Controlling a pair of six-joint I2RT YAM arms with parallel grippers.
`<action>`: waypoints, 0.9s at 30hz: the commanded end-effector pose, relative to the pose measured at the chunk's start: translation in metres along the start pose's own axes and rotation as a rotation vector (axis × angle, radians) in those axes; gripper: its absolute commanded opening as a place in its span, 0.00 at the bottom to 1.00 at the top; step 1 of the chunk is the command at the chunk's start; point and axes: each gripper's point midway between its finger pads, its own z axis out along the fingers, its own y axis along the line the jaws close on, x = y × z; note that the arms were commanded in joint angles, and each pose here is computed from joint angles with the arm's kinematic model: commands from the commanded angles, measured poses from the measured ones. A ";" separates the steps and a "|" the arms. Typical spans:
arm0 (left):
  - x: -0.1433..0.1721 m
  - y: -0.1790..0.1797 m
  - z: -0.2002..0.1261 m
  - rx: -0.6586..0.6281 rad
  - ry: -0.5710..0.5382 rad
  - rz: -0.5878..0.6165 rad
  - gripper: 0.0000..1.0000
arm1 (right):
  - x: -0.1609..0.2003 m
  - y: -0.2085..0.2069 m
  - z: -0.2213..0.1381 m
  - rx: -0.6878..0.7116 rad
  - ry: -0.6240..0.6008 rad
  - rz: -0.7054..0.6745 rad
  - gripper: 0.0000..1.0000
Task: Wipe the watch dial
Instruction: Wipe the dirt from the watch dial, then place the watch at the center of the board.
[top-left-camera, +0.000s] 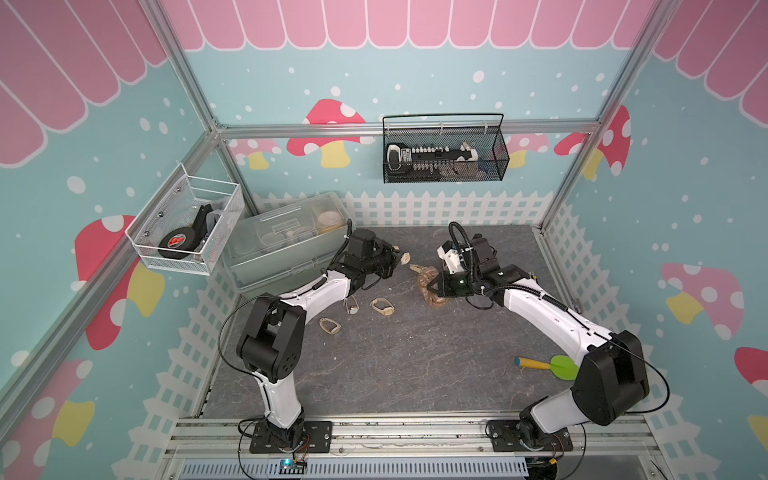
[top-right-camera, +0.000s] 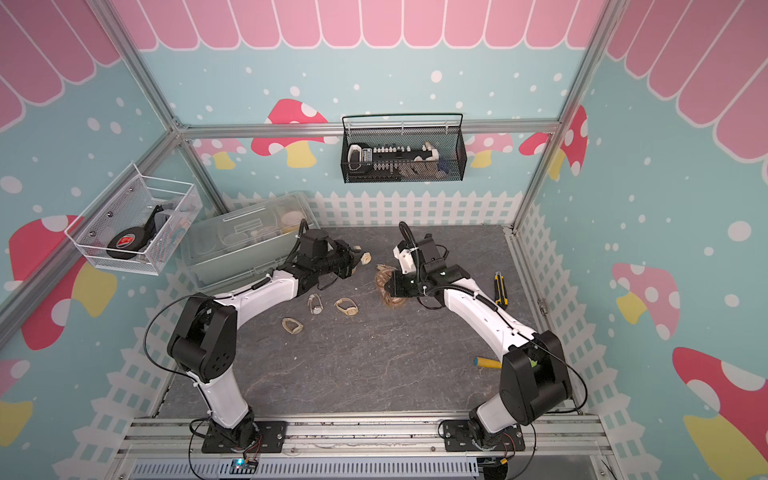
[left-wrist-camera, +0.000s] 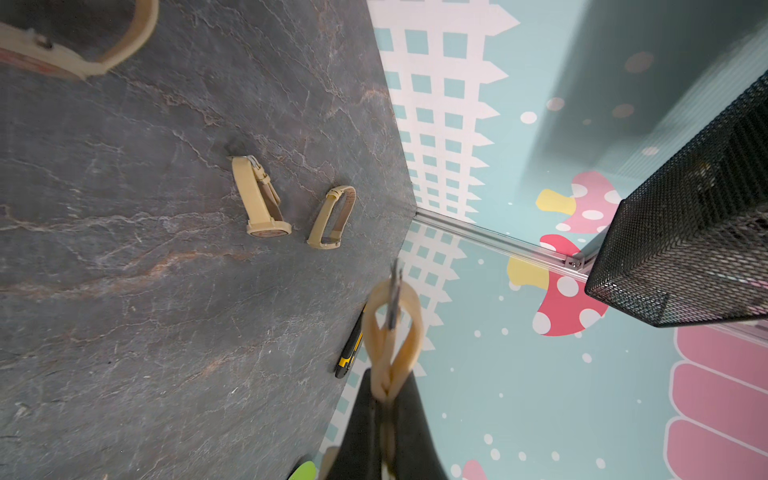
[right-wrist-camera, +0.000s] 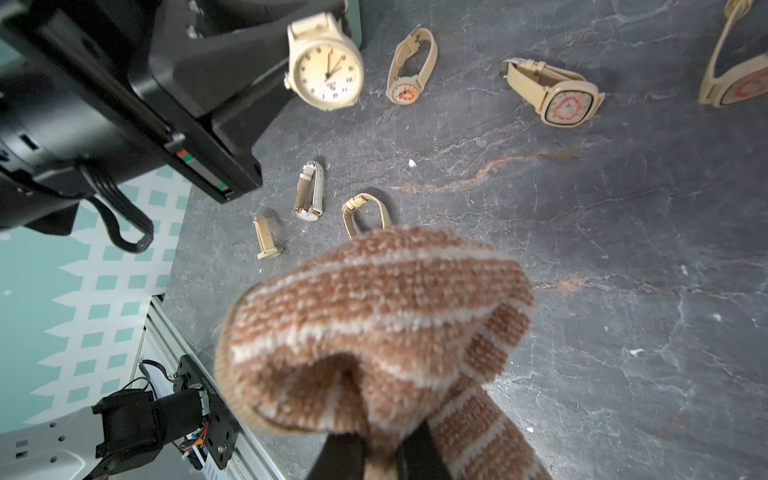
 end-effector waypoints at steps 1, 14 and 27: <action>-0.007 -0.003 0.005 0.012 -0.017 -0.027 0.00 | 0.005 0.004 -0.006 -0.007 -0.023 0.000 0.00; -0.006 0.047 0.018 -0.228 0.011 0.052 0.00 | 0.028 -0.007 -0.012 0.021 -0.014 0.012 0.00; -0.018 0.106 0.013 -0.521 0.008 0.182 0.00 | 0.033 -0.011 -0.010 0.032 -0.004 0.008 0.00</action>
